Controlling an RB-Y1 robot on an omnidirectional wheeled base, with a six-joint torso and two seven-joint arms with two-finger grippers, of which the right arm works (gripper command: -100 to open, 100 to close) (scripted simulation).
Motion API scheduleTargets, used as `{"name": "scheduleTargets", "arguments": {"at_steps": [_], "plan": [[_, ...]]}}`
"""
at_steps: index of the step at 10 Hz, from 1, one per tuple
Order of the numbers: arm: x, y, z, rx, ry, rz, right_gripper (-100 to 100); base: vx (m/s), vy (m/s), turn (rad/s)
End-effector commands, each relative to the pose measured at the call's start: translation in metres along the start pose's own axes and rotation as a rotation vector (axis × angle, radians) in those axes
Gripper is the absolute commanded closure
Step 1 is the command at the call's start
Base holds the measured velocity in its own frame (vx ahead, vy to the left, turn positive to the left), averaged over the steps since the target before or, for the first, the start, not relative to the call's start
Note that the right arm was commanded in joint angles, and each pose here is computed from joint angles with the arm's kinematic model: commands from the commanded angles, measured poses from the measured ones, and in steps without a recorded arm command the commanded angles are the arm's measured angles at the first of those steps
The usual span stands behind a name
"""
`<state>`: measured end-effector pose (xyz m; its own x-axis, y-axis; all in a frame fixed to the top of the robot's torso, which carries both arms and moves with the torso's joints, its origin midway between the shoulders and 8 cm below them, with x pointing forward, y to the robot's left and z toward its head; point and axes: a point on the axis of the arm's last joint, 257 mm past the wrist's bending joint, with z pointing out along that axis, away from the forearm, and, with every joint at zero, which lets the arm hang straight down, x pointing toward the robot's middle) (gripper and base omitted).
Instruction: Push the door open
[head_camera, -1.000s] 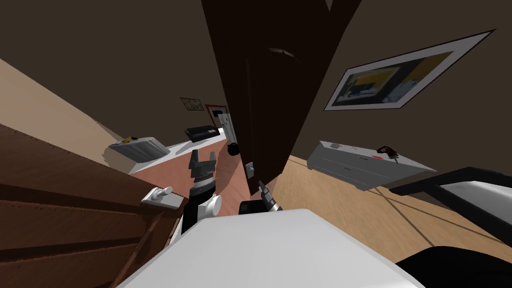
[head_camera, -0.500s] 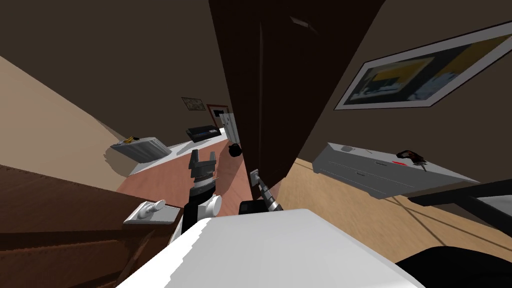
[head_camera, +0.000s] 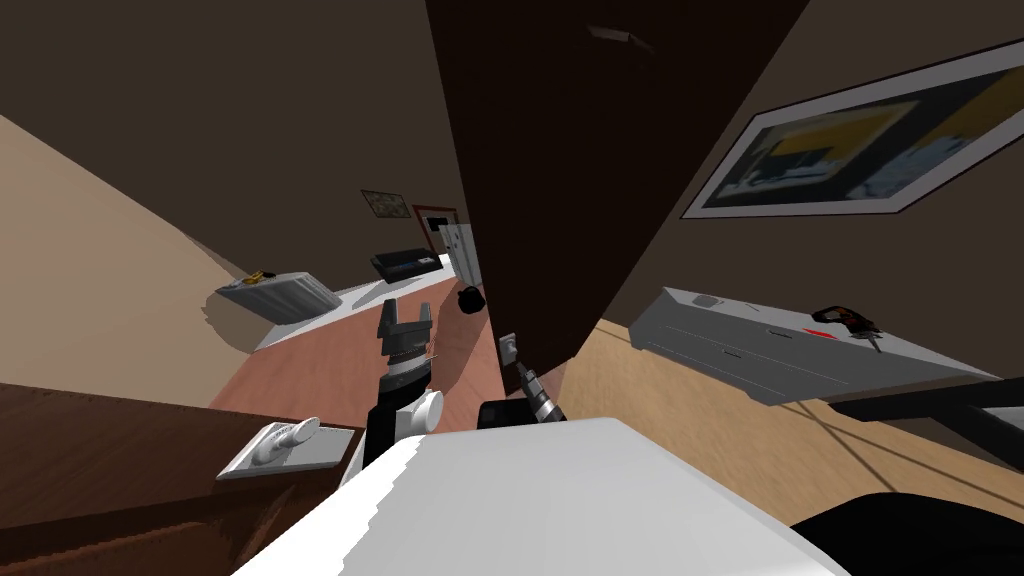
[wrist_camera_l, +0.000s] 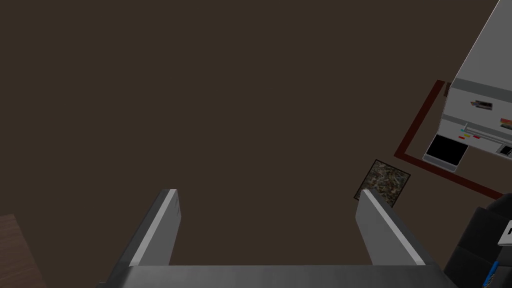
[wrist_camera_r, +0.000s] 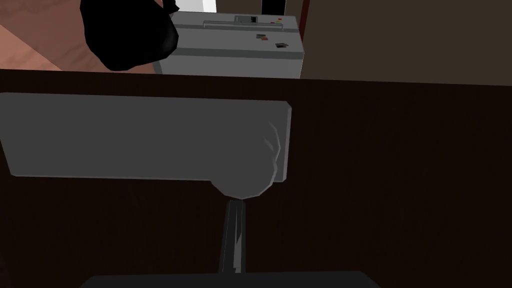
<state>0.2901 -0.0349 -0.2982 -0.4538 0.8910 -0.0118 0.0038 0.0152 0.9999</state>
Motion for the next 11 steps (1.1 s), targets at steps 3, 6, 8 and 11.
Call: {"name": "scheduleTargets", "arguments": {"at_steps": [3,6,8,11], "plan": [[0.000,0.000,-0.0002,0.000,0.000,0.000,100,-0.018,-0.011,0.001],[-0.011,-0.001,-0.0019,0.000,-0.030,0.000,-100,-0.090,0.047,-0.127],[-0.020,0.001,-0.0003,-0.008,-0.066,0.010,-100,-0.183,0.066,-0.157],[-0.021,-0.003,0.0012,0.001,-0.054,-0.004,-100,0.066,0.063,0.013]]}}
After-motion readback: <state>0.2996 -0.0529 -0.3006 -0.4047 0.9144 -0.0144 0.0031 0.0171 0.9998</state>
